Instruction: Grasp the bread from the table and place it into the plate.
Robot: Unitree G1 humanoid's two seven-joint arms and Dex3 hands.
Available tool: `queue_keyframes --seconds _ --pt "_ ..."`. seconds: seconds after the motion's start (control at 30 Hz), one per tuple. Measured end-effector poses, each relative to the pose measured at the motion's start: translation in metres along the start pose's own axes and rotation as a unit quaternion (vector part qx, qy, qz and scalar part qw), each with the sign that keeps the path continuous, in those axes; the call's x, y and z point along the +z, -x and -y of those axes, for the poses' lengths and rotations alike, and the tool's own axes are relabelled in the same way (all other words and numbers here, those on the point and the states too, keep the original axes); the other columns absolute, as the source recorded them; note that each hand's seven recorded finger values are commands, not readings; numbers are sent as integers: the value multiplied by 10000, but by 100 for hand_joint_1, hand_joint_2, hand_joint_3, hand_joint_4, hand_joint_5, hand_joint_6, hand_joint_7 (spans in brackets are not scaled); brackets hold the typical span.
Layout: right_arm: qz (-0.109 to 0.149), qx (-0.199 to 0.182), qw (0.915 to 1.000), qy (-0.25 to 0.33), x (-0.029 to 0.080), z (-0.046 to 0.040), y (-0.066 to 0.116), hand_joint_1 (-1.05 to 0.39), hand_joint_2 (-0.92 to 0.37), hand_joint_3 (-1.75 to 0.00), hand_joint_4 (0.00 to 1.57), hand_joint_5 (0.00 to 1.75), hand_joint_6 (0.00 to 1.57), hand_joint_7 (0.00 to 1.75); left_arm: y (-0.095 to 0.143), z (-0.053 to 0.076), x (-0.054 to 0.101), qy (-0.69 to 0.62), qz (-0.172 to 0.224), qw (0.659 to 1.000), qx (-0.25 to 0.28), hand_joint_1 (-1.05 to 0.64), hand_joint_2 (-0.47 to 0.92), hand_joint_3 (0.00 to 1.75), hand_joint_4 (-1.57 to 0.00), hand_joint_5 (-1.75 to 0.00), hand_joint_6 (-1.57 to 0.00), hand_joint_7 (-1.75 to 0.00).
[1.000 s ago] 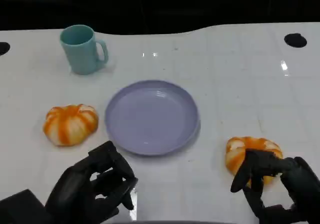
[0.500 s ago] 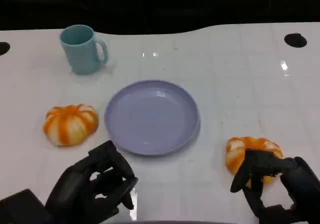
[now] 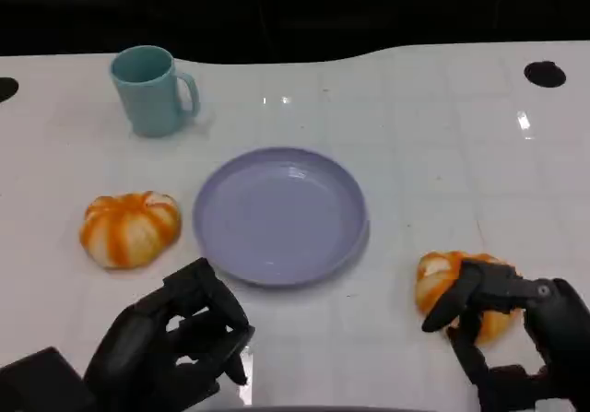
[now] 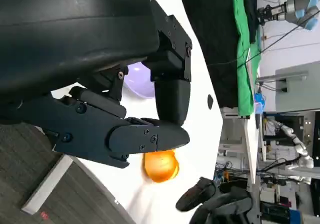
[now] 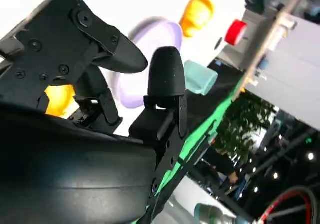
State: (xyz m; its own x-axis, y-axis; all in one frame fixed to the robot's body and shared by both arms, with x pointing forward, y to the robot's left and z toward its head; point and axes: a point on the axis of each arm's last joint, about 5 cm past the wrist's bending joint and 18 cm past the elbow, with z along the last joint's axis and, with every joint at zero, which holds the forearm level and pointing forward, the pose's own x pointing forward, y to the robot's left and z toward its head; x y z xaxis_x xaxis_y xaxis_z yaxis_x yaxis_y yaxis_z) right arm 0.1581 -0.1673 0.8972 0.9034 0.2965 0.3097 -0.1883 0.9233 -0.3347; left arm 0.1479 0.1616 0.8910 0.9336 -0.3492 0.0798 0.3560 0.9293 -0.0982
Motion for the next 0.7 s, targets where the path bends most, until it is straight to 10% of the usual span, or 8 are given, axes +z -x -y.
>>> queue_keyframes --seconds 0.33,0.7 --pt "-409 352 9924 1103 204 190 -67 -35 -80 -16 25 83 42 34 -1 2 0 -30 -7 10000 -7 -47 92 46 -70 -175 -46 -171" --pt "-732 1189 9551 2614 408 396 -97 -46 -84 0 0 53 23 10 -1 2 0 -14 -29 10000 -8 -50 92 44 -68 -175 -45 -171"
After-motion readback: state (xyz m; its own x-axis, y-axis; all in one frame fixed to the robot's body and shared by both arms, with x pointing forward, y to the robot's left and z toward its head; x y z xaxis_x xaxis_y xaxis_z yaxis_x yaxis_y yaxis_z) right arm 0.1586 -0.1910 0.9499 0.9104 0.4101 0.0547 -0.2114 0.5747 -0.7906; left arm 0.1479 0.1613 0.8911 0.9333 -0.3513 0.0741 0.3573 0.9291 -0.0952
